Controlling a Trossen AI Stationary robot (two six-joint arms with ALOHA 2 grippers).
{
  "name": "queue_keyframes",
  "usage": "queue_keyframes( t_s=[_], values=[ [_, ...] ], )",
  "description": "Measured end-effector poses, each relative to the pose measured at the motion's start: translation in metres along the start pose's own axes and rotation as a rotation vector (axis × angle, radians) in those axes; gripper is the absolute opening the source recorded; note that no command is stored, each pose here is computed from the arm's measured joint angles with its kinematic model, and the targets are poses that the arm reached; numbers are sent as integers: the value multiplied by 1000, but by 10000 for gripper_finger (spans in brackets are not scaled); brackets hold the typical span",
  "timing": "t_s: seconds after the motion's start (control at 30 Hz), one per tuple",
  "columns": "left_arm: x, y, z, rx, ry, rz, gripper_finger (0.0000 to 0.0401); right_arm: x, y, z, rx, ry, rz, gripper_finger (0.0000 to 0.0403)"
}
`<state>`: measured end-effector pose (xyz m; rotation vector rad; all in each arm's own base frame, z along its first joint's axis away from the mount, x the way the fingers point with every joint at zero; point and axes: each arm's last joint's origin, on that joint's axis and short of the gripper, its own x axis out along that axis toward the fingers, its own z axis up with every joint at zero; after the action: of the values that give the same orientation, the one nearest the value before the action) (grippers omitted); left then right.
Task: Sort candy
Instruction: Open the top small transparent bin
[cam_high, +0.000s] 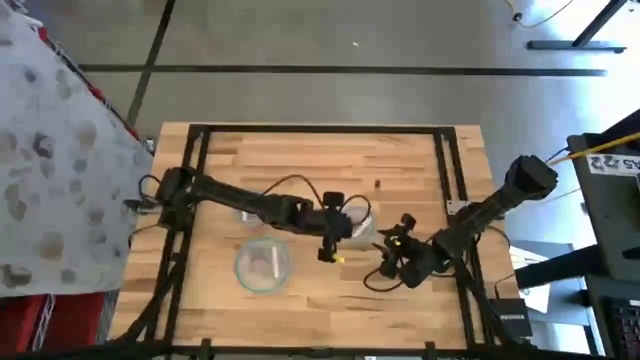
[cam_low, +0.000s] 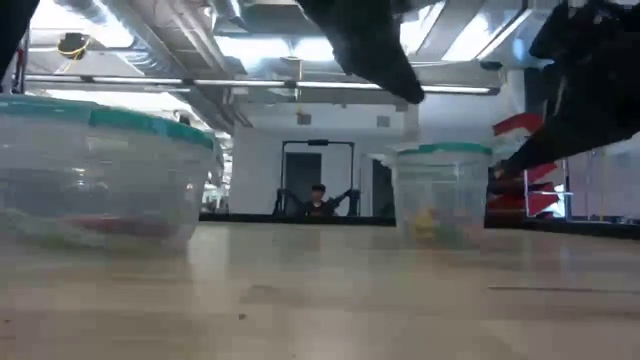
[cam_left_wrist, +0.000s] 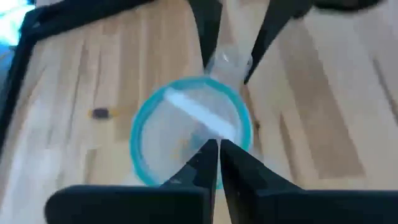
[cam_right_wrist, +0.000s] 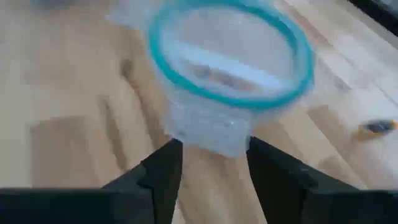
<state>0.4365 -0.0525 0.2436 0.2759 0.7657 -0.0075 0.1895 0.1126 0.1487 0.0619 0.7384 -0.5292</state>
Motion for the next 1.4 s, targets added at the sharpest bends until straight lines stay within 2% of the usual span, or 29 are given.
queue_keyframes(
  t_s=[0.17, 0.27, 0.43, 0.5, 0.63, 0.83, 0.9, 1.1, 1.17, 1.27, 1.4],
  values=[
    [18, 0, -10, -20, 42, -78, 3, 10, -23, 1, 60, 40, -185, 165],
    [25, -3, -14, -16, 60, -86, 3, 18, -26, 8, 63, 27, -202, 165],
    [27, -6, -17, 1, 88, -72, 3, 23, -14, 19, -15, 40, -35, 165],
    [25, -8, -16, 22, 87, -51, 3, 21, -5, 21, 7, 56, 79, 165],
    [17, -6, -15, 58, 115, 25, 3, 10, 10, 17, 8, 67, 227, 165],
    [12, -8, -17, 82, 157, 64, 3, -7, 26, 10, -2, 34, 345, 165],
    [11, -10, -16, 87, 152, 70, 3, -8, 23, 6, 18, 41, 293, 165],
    [11, -13, -13, 97, 128, 71, 3, 5, -15, 5, 100, 25, -94, 165],
    [11, -13, -13, 97, 134, 68, 3, 13, -26, 10, 103, 30, -181, 165],
    [11, -11, -15, 94, 143, 64, 3, 28, -37, 21, 60, 71, -211, 165],
    [11, -10, -15, 90, 142, 65, 3, 45, -42, 39, -17, 98, -104, 165]
  ],
)
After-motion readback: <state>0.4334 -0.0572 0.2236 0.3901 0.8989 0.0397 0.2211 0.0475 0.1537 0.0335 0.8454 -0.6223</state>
